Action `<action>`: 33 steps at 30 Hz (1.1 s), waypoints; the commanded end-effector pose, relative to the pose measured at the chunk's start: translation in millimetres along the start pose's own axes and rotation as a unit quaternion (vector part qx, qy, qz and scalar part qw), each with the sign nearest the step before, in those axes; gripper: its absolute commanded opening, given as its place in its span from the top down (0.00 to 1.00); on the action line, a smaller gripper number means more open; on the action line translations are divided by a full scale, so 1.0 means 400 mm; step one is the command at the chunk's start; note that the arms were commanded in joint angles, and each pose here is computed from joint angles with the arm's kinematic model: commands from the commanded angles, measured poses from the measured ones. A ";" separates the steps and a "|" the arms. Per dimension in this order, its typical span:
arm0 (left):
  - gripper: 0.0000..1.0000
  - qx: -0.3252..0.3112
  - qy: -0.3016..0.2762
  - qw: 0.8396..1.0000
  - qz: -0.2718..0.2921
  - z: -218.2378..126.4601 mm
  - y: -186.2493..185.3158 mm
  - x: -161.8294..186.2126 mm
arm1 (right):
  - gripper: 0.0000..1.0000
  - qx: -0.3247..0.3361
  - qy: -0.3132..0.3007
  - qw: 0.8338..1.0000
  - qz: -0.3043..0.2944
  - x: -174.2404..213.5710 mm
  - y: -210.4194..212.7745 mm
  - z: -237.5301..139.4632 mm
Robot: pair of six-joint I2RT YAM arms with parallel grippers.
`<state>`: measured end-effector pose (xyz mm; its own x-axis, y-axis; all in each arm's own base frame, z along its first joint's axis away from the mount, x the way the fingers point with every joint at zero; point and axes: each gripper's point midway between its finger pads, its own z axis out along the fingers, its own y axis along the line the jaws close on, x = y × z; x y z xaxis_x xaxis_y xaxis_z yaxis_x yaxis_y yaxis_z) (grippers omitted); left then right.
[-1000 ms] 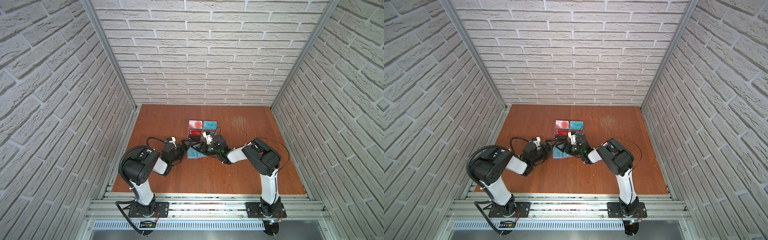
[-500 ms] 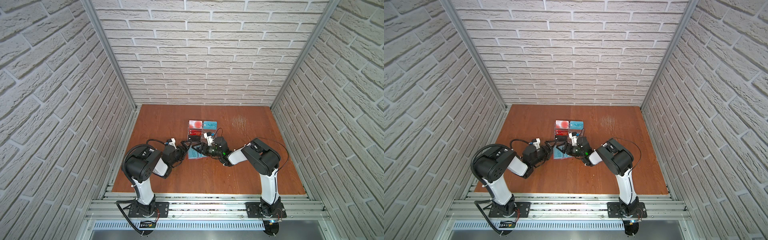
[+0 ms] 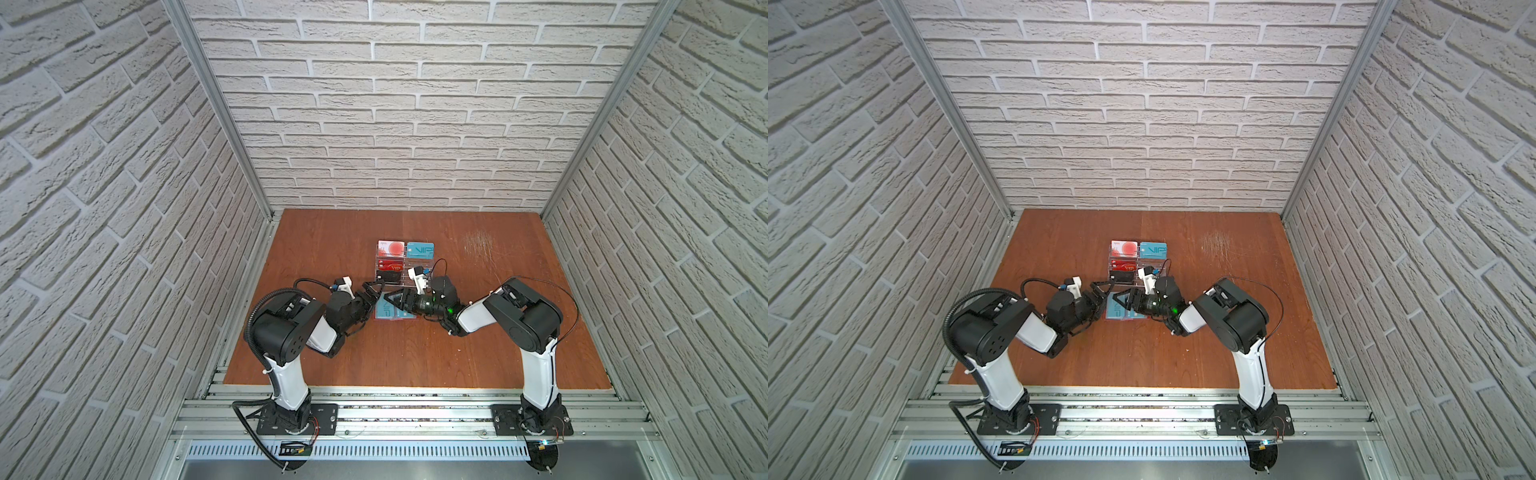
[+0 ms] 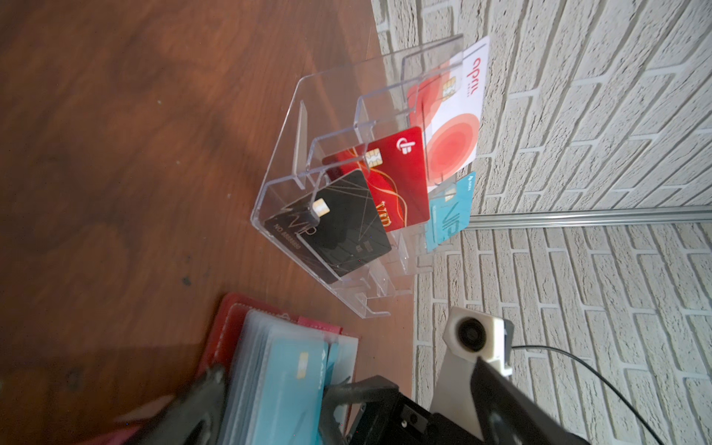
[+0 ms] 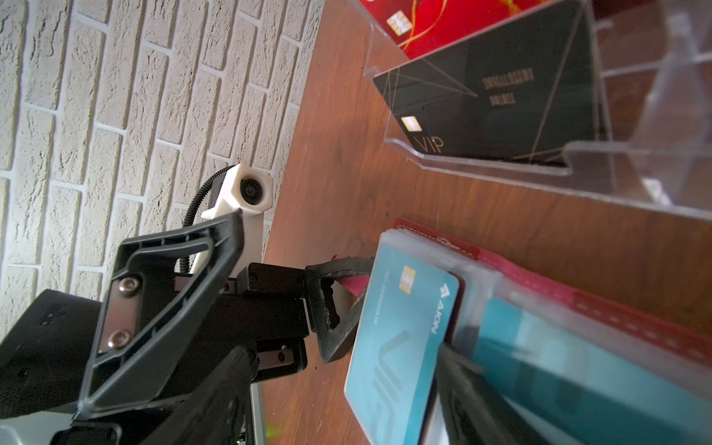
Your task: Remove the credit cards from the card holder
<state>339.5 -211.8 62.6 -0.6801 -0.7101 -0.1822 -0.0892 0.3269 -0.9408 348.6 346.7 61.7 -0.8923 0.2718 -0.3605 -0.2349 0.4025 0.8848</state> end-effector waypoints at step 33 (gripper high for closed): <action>0.02 -0.059 0.046 0.997 -0.021 -0.017 0.084 0.077 | 0.25 -0.040 0.039 0.998 -0.033 0.116 0.058 0.033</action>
<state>338.9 -211.3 62.5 -0.6669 -0.7201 -0.1915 -0.0881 0.3314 -0.9394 345.3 356.0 61.7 -0.8670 0.3039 -0.3949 -0.2612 0.3977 0.8795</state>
